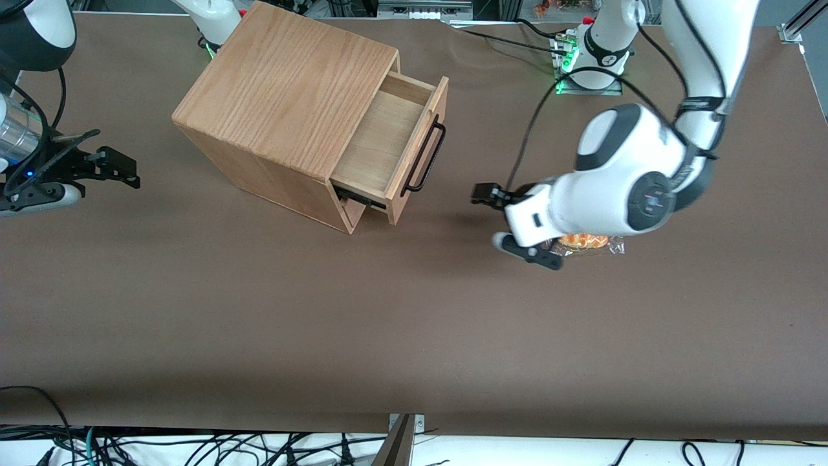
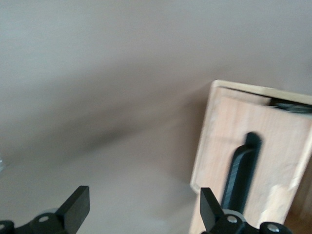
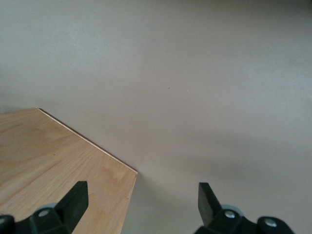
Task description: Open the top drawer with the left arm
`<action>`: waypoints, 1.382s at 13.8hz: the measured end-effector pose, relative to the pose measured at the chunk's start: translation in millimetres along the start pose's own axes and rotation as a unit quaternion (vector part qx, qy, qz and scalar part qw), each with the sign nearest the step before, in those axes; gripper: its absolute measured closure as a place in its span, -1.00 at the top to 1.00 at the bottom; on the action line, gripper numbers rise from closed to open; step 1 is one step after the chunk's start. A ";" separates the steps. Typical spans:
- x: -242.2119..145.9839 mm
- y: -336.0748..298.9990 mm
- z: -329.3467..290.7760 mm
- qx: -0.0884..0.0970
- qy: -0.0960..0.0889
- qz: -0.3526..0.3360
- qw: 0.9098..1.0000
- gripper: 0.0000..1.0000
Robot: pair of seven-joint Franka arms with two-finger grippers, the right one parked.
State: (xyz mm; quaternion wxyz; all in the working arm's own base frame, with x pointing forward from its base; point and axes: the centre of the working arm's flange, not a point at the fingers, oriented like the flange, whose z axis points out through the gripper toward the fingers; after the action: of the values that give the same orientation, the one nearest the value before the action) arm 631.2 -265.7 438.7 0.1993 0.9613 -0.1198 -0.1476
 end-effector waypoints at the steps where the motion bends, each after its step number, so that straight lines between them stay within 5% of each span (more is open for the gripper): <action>1: -3.8 -22.2 -12.2 0.018 -0.004 -0.012 1.000 1.00; 5: -15.2 -88.1 -49.7 0.076 0.003 -0.051 0.996 1.00; 12: -36.4 -170.4 -105.0 0.118 0.038 -0.083 0.989 1.00; 19: -131.8 -189.2 -173.5 0.191 0.085 -0.093 0.973 1.00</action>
State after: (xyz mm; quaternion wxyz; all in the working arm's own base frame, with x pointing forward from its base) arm 598.8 1.5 542.8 0.0067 0.9976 -0.0383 -0.0579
